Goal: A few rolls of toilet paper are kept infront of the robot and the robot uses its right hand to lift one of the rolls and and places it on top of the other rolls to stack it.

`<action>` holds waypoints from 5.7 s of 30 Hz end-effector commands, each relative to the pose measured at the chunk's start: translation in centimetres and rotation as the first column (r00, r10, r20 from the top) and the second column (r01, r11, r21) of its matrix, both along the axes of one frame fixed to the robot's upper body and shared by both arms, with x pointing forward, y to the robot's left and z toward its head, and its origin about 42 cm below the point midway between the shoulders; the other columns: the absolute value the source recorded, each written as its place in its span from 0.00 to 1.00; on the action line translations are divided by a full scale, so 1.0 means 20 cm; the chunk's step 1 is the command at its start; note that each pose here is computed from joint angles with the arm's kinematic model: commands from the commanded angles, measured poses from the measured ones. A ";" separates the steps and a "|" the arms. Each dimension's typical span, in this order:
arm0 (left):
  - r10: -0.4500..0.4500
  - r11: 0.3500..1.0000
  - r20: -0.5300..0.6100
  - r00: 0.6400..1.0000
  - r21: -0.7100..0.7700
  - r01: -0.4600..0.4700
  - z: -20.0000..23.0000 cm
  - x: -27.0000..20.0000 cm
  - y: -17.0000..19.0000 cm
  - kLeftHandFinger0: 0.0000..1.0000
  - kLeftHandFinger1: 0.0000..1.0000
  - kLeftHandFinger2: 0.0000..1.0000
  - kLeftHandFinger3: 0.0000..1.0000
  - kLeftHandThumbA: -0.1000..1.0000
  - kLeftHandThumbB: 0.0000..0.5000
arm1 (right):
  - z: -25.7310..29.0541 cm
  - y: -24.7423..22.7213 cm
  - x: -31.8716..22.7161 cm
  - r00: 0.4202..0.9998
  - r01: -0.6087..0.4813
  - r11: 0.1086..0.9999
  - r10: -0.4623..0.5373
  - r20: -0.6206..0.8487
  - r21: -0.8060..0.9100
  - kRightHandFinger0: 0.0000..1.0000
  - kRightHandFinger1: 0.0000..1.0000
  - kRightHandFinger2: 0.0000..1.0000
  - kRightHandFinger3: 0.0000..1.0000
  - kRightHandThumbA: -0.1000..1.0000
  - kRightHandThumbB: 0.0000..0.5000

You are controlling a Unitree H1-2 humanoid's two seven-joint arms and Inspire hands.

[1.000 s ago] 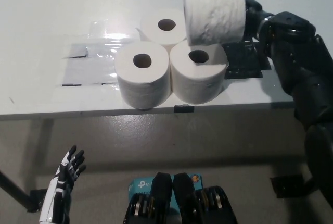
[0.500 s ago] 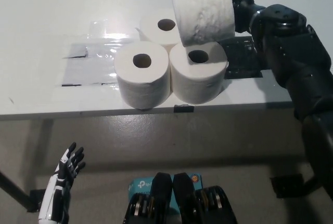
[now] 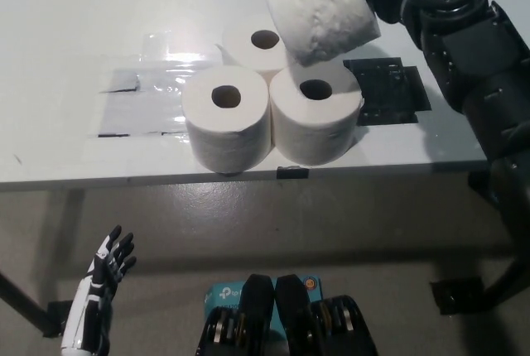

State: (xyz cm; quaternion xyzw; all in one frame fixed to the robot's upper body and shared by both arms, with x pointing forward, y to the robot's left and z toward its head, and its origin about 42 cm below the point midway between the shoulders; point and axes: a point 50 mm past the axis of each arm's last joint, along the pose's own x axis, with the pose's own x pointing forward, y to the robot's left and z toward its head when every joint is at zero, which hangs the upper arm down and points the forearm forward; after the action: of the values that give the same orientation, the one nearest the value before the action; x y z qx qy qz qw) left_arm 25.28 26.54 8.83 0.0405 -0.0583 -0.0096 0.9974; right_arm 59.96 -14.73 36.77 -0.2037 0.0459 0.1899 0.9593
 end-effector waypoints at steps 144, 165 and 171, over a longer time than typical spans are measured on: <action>-0.053 0.997 0.172 0.984 0.057 0.044 0.30 0.45 0.01 1.00 1.00 1.00 1.00 1.00 0.14 | 0.10 -0.80 -1.88 0.365 -0.421 0.812 -0.255 0.895 0.403 1.00 1.00 1.00 1.00 1.00 0.79; -0.064 0.997 0.121 0.991 0.039 0.060 0.21 0.31 0.03 1.00 1.00 1.00 1.00 1.00 0.14 | -1.12 -0.36 -1.36 0.918 0.017 0.845 -0.225 0.327 0.535 1.00 1.00 1.00 1.00 1.00 0.45; -0.070 0.997 0.112 0.991 0.025 0.067 0.18 0.26 0.02 1.00 1.00 1.00 1.00 1.00 0.10 | -1.16 -0.33 -1.36 0.921 0.010 0.852 -0.212 0.327 0.524 1.00 1.00 1.00 1.00 1.00 0.33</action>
State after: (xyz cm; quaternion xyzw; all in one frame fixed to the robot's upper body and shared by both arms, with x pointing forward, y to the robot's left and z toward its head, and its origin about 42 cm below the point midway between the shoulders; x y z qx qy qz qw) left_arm 31.00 26.44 10.92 0.0501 -0.0726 -0.0265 0.9958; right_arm 32.00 -22.03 11.88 0.0590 -0.0918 0.1111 0.9878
